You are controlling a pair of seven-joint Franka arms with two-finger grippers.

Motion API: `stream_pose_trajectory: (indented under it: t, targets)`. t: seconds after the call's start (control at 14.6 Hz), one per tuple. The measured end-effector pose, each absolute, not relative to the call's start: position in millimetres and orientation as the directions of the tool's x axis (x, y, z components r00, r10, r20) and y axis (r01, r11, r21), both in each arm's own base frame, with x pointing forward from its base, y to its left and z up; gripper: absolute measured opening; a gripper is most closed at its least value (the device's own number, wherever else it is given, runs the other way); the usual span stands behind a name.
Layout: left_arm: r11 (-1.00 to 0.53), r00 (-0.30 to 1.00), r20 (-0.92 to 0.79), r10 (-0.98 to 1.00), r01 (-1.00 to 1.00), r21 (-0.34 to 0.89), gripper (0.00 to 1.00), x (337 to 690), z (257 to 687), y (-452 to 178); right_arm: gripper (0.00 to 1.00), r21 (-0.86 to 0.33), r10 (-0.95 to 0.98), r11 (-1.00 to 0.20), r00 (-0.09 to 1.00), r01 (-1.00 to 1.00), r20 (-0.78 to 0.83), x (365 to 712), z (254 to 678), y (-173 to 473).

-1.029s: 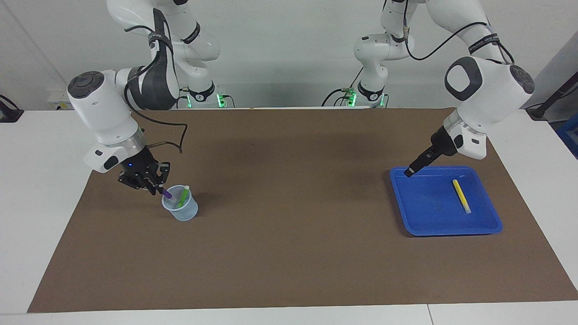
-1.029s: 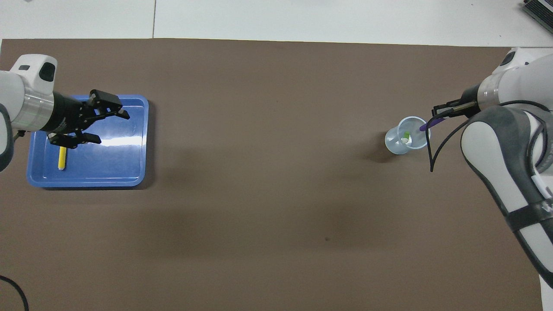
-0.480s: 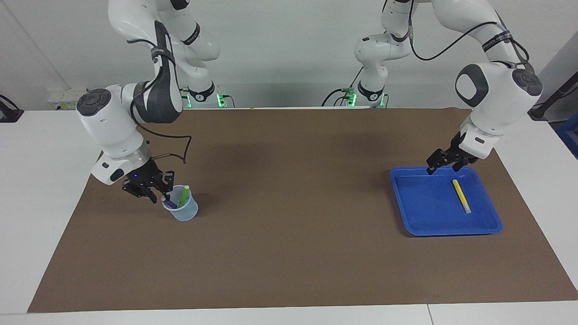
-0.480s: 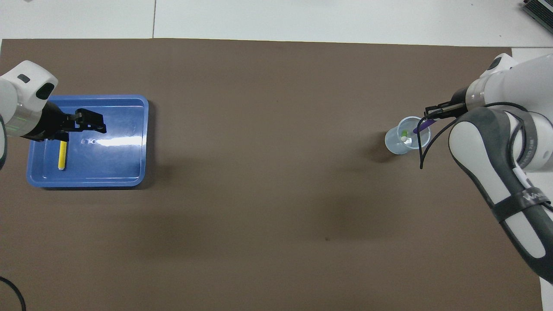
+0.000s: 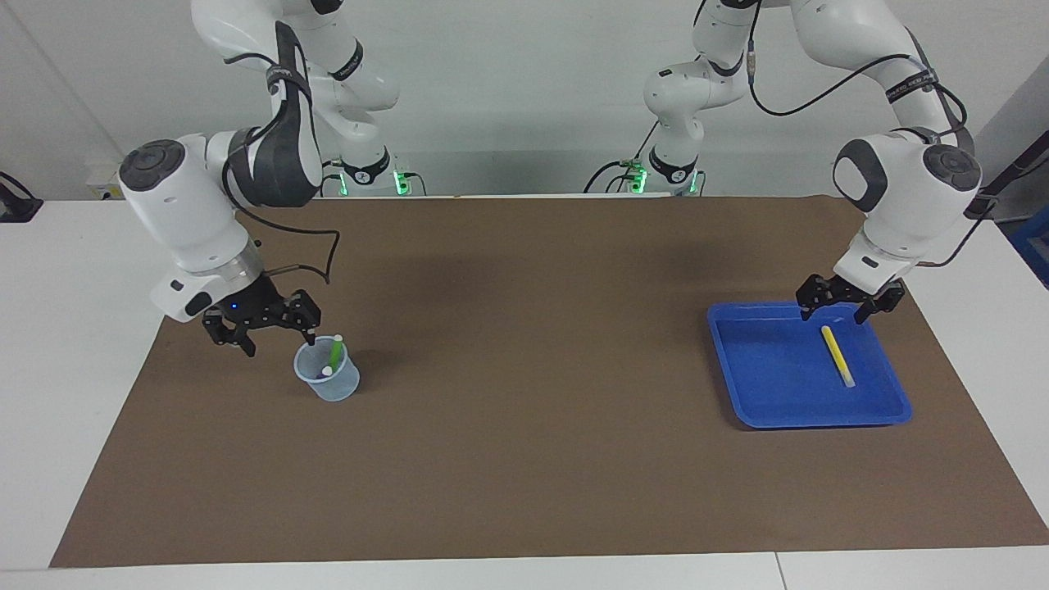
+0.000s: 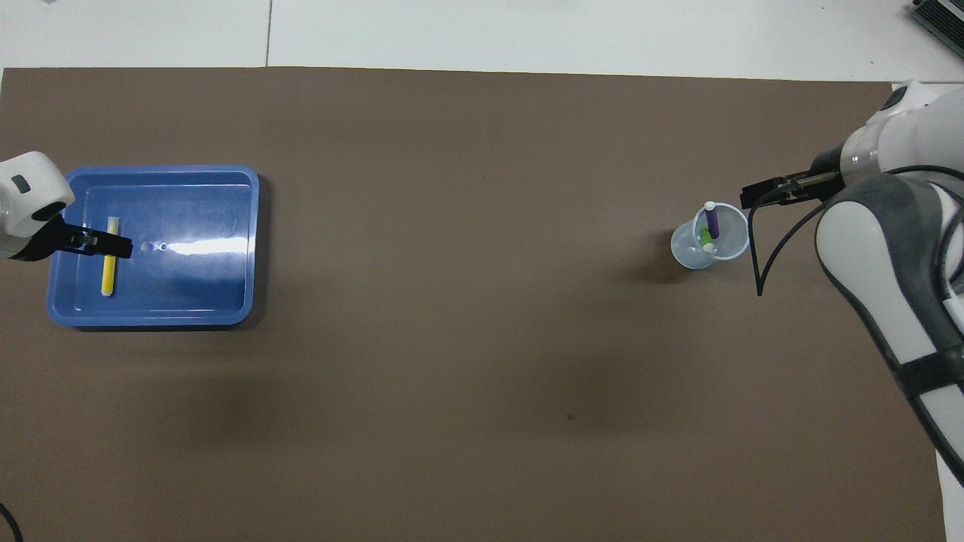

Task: Transfer and insert pens with both arms
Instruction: 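Lower the left gripper onto the yellow pen while the right gripper withdraws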

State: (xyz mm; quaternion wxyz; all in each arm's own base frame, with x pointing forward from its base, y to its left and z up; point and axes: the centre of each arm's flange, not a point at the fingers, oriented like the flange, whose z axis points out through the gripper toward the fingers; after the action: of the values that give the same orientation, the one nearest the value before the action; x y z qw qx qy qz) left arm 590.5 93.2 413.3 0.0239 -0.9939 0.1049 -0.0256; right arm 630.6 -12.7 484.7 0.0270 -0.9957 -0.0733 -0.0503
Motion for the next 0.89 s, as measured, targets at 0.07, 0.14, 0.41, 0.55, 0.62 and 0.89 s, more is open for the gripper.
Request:
stream_pose_trajectory:
  t: [0.07,0.14,0.41,0.55,0.62,0.89]
  targets:
    - [-0.978,0.978,0.046,-0.202,-0.2,-0.052,1.0,587.9,406.1,102.3,1.0,-0.047,0.141,-0.988,0.985,0.146,0.097,625.4,498.2,-14.9]
    - [-0.981,0.98,0.045,-0.191,-0.189,-0.051,1.0,586.0,399.3,110.9,1.0,-0.047,0.139,-0.988,0.986,0.144,0.09,619.1,511.5,-16.6]
    - [-0.986,0.985,0.067,-0.16,-0.157,-0.049,1.0,592.4,368.1,119.9,1.0,-0.046,0.123,-0.991,0.991,0.126,0.062,589.6,557.8,-14.8]
    - [-0.992,0.989,0.082,-0.12,-0.117,-0.044,1.0,598.8,347.5,119.3,1.0,-0.05,0.121,-0.991,0.992,0.122,0.028,573.7,577.0,-13.4]
    - [-0.994,0.99,0.088,-0.108,-0.105,-0.043,1.0,601.1,337.6,121.0,1.0,-0.051,0.122,-0.991,0.992,0.122,0.013,568.4,582.8,-13.0]
    - [-0.998,0.991,0.121,-0.055,-0.051,-0.039,1.0,607.2,312.0,129.9,1.0,-0.056,0.124,-0.991,0.992,0.123,-0.019,565.1,581.0,-12.7]
